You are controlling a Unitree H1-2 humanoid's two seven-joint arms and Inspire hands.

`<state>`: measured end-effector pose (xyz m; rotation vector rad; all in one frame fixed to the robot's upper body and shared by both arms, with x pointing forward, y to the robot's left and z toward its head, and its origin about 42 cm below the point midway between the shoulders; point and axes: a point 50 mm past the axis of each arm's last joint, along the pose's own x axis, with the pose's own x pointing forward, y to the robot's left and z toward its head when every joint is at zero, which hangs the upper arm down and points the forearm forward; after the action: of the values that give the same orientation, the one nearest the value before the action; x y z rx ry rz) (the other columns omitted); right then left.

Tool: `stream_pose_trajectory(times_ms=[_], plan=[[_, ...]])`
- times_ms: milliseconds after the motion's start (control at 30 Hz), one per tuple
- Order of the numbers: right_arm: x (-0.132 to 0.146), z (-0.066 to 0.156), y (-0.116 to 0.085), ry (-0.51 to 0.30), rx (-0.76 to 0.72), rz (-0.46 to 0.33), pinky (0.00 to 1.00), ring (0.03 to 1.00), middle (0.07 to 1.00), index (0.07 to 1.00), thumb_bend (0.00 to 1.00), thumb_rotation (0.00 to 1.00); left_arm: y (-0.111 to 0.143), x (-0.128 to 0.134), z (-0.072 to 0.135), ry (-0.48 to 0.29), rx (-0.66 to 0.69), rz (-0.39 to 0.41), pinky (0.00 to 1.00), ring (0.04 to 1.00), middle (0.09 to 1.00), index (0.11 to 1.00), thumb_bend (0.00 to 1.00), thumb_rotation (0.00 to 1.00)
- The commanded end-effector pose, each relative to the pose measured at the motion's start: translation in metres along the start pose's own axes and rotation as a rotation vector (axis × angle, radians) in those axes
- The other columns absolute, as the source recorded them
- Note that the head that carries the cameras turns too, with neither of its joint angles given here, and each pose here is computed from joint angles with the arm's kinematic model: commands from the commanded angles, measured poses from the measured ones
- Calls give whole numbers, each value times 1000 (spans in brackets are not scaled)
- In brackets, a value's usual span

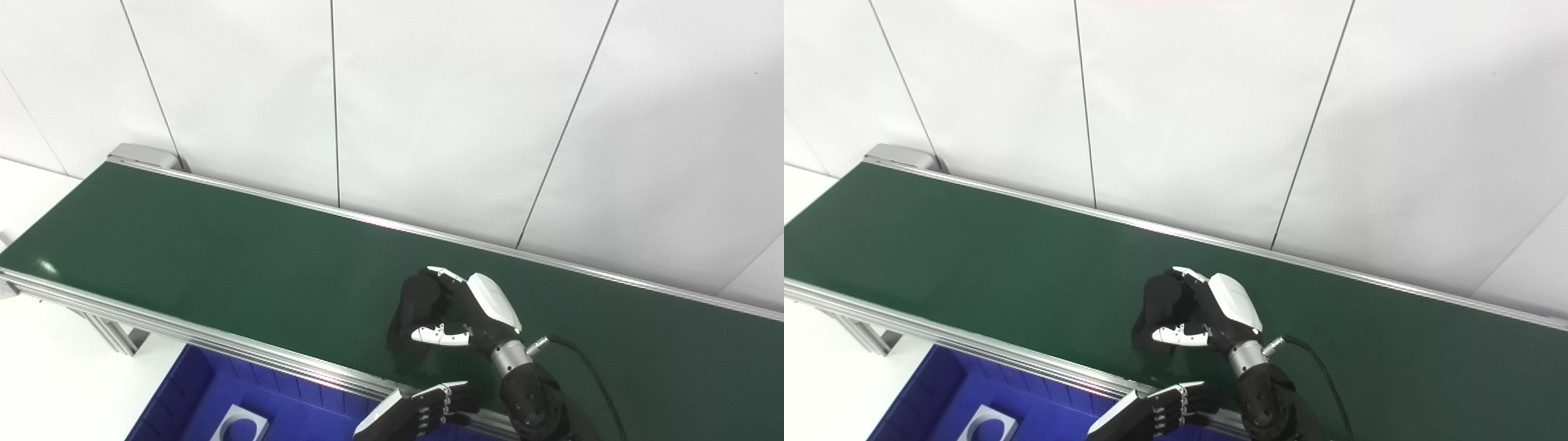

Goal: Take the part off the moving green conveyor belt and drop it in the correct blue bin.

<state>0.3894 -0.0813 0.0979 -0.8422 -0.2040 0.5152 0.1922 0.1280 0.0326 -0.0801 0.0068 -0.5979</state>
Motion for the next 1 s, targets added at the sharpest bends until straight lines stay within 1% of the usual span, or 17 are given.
stream_pose_trajectory(times_ms=[0, 33, 233, 767, 833, 867, 967], plan=[[8, 15, -11, -95, -14, -60, 656, 671, 592, 493, 524, 59, -1, 6, 9, -45, 6, -4, 830, 859, 862, 858, 977, 447], [8, 16, -12, -95, -15, -69, 632, 640, 541, 481, 521, 19, 0, 5, 10, -45, 8, -4, 828, 859, 863, 859, 974, 448], [8, 18, -15, -113, -2, -99, 588, 590, 502, 484, 522, 0, 1, 5, 11, -45, 9, -3, 828, 859, 863, 861, 966, 448], [6, 21, -20, -142, 25, -146, 596, 614, 516, 476, 522, 0, 2, 5, 10, -48, 16, -2, 827, 854, 861, 865, 950, 452], [5, 22, -22, -155, 24, -163, 585, 605, 516, 476, 523, 0, 2, 6, 9, -47, 17, -2, 822, 853, 861, 863, 951, 456], [5, 22, -23, -163, 24, -172, 559, 582, 506, 481, 524, 0, 2, 6, 9, -46, 16, -1, 823, 854, 861, 864, 951, 455], [0, 25, -29, -173, 35, -198, 547, 572, 505, 481, 524, 0, 3, 6, 9, -48, 14, 0, 826, 855, 860, 865, 952, 456]])
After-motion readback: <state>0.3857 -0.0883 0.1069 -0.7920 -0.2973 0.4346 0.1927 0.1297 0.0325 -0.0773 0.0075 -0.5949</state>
